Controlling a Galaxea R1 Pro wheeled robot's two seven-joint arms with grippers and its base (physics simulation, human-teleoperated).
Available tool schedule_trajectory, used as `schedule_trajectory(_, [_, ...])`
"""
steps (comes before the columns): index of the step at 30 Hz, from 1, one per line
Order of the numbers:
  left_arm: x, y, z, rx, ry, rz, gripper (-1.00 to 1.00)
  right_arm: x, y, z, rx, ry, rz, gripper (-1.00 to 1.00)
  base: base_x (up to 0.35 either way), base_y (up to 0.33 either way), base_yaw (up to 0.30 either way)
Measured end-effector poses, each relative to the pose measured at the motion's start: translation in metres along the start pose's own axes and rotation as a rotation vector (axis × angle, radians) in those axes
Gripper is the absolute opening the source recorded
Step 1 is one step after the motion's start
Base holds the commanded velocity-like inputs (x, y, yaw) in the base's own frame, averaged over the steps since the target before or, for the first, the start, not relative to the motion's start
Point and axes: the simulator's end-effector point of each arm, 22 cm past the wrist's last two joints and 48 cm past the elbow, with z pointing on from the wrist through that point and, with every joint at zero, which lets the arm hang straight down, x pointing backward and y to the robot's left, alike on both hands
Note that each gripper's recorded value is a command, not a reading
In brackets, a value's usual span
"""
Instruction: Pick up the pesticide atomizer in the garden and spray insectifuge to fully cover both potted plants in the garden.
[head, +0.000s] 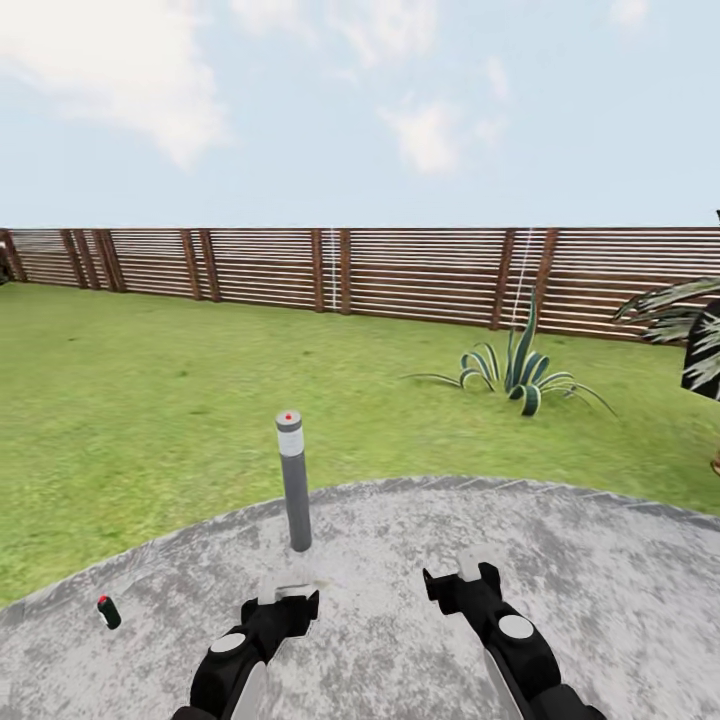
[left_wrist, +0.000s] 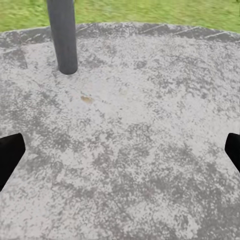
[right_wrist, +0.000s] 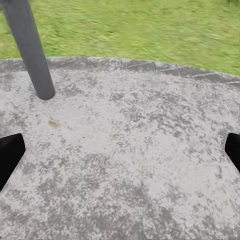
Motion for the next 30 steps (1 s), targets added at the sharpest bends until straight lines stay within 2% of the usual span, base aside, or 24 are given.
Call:
schedule_trajectory(21, [0.004, 0.000, 0.003, 0.000, 0.011, -0.002, 1.00, 0.008, 0.000, 0.003, 0.001, 0.016, 0.001, 1.00, 0.322, 0.136, 0.240])
schedule_trajectory(30, [0.007, 0.000, 0.004, 0.001, 0.019, -0.003, 1.00, 0.011, 0.000, 0.005, 0.000, 0.026, 0.002, 1.00, 0.253, 0.238, 0.251])
